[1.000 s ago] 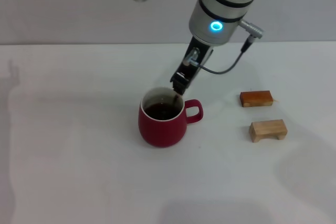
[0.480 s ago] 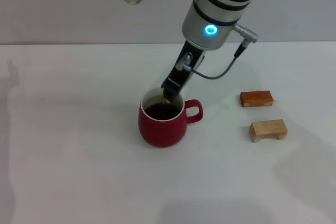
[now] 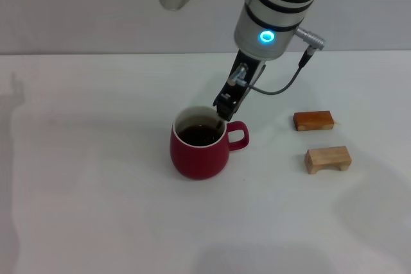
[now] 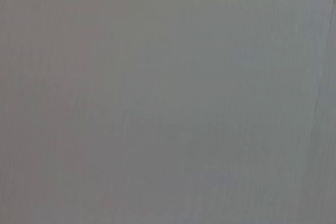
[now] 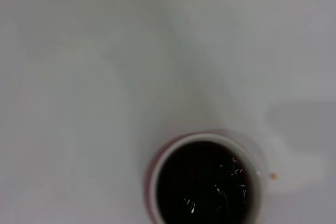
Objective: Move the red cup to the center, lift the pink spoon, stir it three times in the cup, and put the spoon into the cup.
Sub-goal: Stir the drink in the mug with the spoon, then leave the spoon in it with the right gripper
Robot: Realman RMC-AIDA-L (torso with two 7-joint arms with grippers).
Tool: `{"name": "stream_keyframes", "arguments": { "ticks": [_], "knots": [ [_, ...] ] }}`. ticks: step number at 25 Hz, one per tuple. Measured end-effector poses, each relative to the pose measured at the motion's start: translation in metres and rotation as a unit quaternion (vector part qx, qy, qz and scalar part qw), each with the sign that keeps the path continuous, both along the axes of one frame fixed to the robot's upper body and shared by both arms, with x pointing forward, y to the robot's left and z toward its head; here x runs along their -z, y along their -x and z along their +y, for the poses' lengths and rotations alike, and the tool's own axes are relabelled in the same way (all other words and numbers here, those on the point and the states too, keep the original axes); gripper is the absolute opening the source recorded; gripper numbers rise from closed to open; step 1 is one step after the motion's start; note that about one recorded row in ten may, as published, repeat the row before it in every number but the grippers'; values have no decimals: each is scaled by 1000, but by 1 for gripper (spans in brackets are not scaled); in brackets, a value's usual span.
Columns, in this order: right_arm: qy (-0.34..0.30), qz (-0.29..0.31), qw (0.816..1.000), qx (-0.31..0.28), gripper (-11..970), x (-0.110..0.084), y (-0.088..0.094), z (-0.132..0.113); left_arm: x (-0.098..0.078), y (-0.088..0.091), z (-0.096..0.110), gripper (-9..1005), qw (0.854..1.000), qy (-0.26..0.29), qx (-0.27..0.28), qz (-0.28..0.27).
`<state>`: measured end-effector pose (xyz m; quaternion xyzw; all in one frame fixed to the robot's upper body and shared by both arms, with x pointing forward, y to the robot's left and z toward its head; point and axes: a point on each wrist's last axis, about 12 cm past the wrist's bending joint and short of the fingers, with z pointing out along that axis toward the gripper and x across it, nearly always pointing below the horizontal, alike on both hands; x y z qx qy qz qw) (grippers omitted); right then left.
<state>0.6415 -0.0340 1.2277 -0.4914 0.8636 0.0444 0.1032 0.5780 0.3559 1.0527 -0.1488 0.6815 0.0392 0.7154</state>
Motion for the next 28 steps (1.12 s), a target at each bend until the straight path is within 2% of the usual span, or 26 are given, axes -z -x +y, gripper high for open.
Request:
{"name": "stream_keyframes", "arguments": {
  "ticks": [9, 28],
  "knots": [
    [-44, -8, 999, -5, 136, -3, -2, 10, 0, 1, 1, 575, 1000, 1, -1, -1],
    [-23, -9, 1000, -4, 161, 8, -2, 6, 1, 2, 2, 575, 1000, 7, -3, -3]
  ]
}}
